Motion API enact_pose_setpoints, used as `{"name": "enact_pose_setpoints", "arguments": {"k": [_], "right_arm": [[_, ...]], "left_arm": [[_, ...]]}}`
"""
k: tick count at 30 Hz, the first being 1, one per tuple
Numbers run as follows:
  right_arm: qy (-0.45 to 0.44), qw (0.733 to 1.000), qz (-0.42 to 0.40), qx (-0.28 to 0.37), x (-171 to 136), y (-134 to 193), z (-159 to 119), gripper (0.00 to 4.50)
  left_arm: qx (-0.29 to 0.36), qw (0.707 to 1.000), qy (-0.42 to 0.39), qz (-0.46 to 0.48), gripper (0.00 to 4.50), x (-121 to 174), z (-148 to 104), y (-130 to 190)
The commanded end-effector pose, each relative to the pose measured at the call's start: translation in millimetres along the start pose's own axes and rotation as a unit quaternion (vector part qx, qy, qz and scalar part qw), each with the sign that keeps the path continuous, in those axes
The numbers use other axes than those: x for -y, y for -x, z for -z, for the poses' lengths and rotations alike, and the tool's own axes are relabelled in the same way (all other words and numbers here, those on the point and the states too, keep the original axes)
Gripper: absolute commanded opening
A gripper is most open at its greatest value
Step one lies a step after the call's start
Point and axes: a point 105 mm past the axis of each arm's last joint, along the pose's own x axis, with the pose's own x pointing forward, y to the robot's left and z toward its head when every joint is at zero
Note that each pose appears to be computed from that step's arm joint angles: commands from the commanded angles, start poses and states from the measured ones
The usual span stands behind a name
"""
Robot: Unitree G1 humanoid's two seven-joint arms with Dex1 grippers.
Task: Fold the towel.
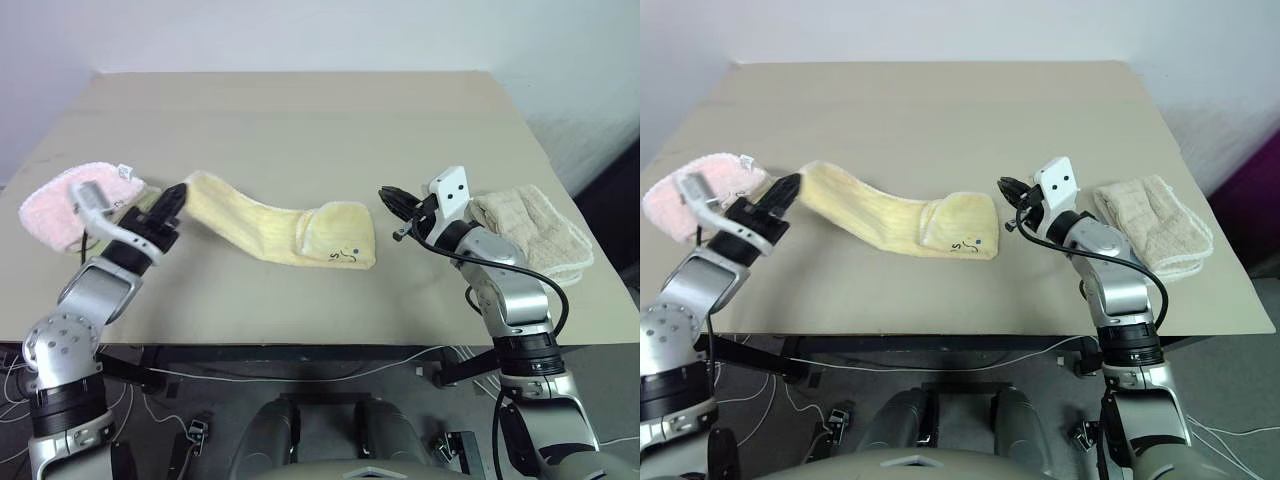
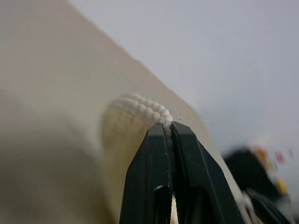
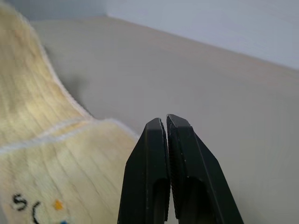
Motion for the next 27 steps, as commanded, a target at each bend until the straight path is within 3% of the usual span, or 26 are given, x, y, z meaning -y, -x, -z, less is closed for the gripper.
{"name": "enact_pose_setpoints", "arguments": {"k": [1,6,12,16,20,23,27], "right_arm": [[0.016,0.999,0.030,0.003,14,5,-3,0.18],[0.017,0.994,0.098,-0.039,37,12,16,0.18],[0.007,0.991,0.130,-0.036,45,18,16,0.18],[0.006,0.990,0.135,-0.034,44,20,16,0.18],[0.005,0.989,0.142,-0.034,45,23,16,0.18],[0.005,0.989,0.142,-0.034,44,23,16,0.18],[0.006,0.990,0.137,-0.032,41,20,13,0.18]], "left_arm": [[-0.055,0.992,-0.060,0.101,0.05,47,21,-20],[-0.115,0.977,-0.074,0.166,0.05,85,63,-59],[-0.233,0.948,-0.154,0.155,0.05,88,131,-88],[-0.280,0.927,-0.198,0.153,0.05,83,157,-94],[-0.290,0.922,-0.179,0.184,0.05,90,162,-89],[-0.283,0.927,-0.153,0.195,0.78,91,157,-85],[-0.262,0.934,-0.123,0.207,2.14,93,142,-78]]}}
